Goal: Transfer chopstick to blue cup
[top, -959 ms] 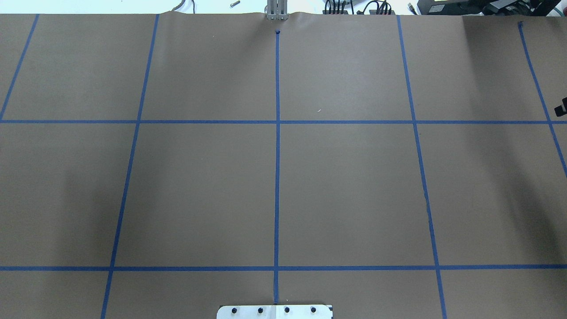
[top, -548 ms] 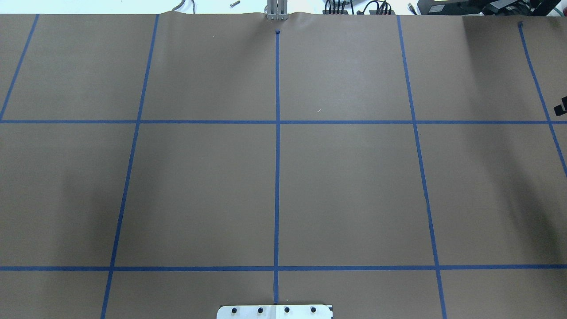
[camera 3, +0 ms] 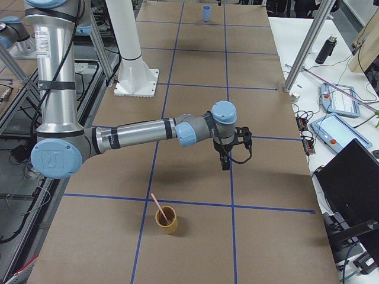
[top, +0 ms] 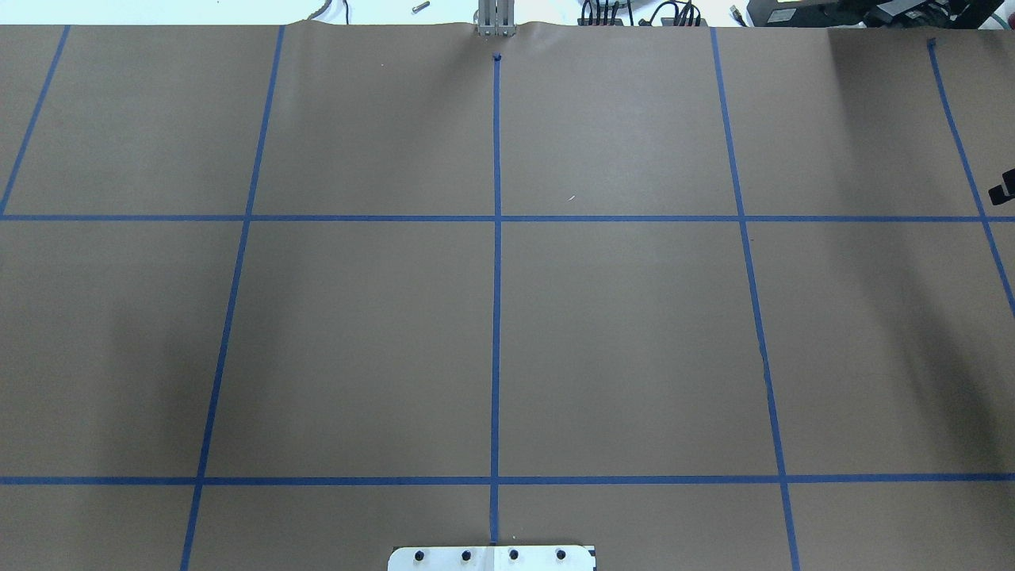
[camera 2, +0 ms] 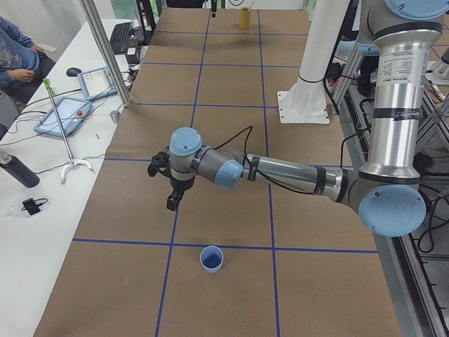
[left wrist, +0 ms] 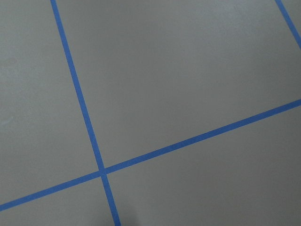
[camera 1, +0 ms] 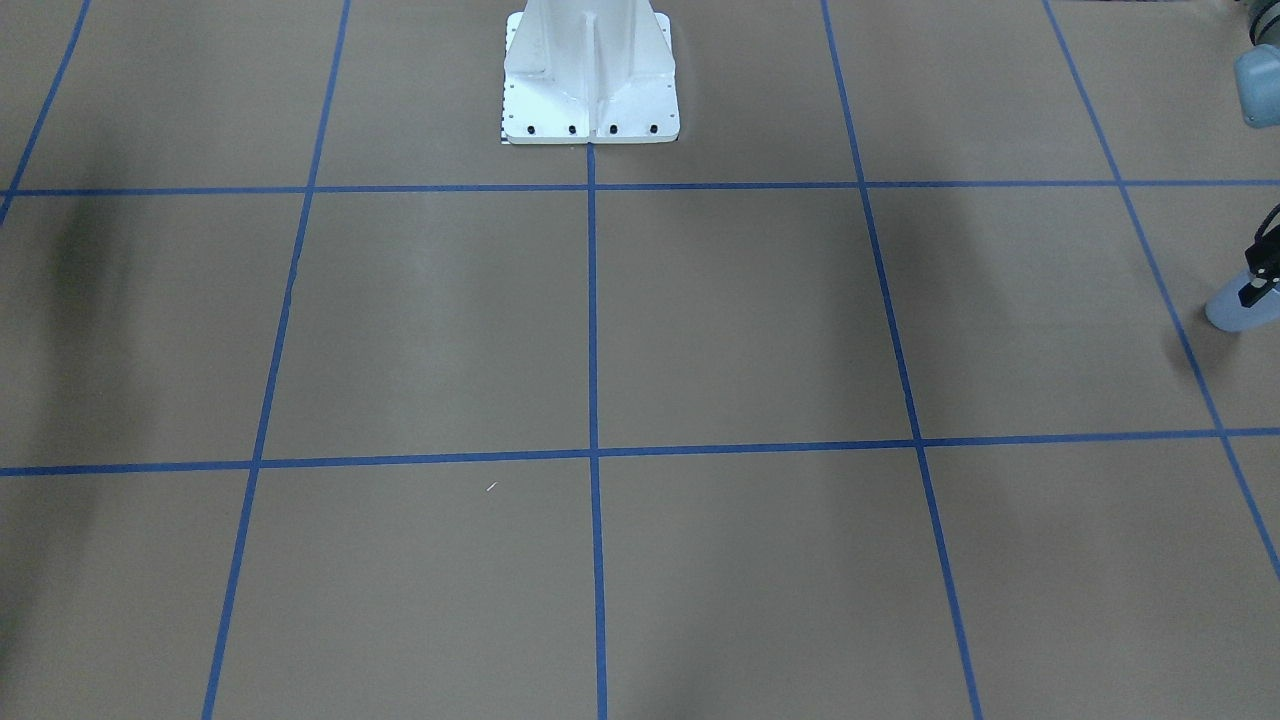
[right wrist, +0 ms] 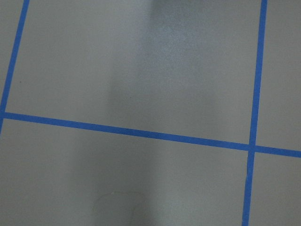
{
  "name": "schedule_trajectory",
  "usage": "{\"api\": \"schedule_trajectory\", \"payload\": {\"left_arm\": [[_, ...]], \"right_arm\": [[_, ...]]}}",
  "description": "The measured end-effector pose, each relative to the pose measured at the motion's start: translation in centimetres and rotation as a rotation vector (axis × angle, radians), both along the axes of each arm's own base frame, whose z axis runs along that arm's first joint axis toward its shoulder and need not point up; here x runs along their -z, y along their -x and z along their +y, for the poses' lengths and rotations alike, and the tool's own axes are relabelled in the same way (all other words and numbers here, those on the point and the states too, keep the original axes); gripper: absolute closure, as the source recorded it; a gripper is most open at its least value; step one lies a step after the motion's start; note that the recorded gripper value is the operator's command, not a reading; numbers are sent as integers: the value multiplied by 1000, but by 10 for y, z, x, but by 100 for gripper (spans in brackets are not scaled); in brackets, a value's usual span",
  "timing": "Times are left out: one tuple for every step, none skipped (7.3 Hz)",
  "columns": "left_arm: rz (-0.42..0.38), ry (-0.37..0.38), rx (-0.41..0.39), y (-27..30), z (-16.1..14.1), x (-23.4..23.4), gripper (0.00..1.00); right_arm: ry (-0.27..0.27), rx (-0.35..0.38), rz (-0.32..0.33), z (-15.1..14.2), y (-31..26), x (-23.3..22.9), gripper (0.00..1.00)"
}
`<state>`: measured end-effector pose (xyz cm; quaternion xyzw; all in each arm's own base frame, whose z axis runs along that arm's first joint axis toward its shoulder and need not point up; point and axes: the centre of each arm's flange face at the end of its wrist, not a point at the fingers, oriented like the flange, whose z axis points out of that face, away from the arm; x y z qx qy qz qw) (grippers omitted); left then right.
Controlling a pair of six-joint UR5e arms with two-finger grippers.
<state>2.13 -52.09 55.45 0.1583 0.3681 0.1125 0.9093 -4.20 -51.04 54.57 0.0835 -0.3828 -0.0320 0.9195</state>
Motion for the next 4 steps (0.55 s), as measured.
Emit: {"api": "schedule_trajectory", "payload": {"left_arm": [[0, 6, 1, 0, 0, -2, 2], [0, 10, 1, 0, 0, -4, 2], [1, 0, 0, 0, 1, -5, 2], [3, -19, 2, 0, 2, -7, 2]], "right_arm": [[-1, 0, 0, 0, 0, 0, 0], [-1, 1, 0, 0, 0, 1, 0], [-1, 1, 0, 0, 0, 1, 0], [-1, 1, 0, 0, 0, 1, 0]]}}
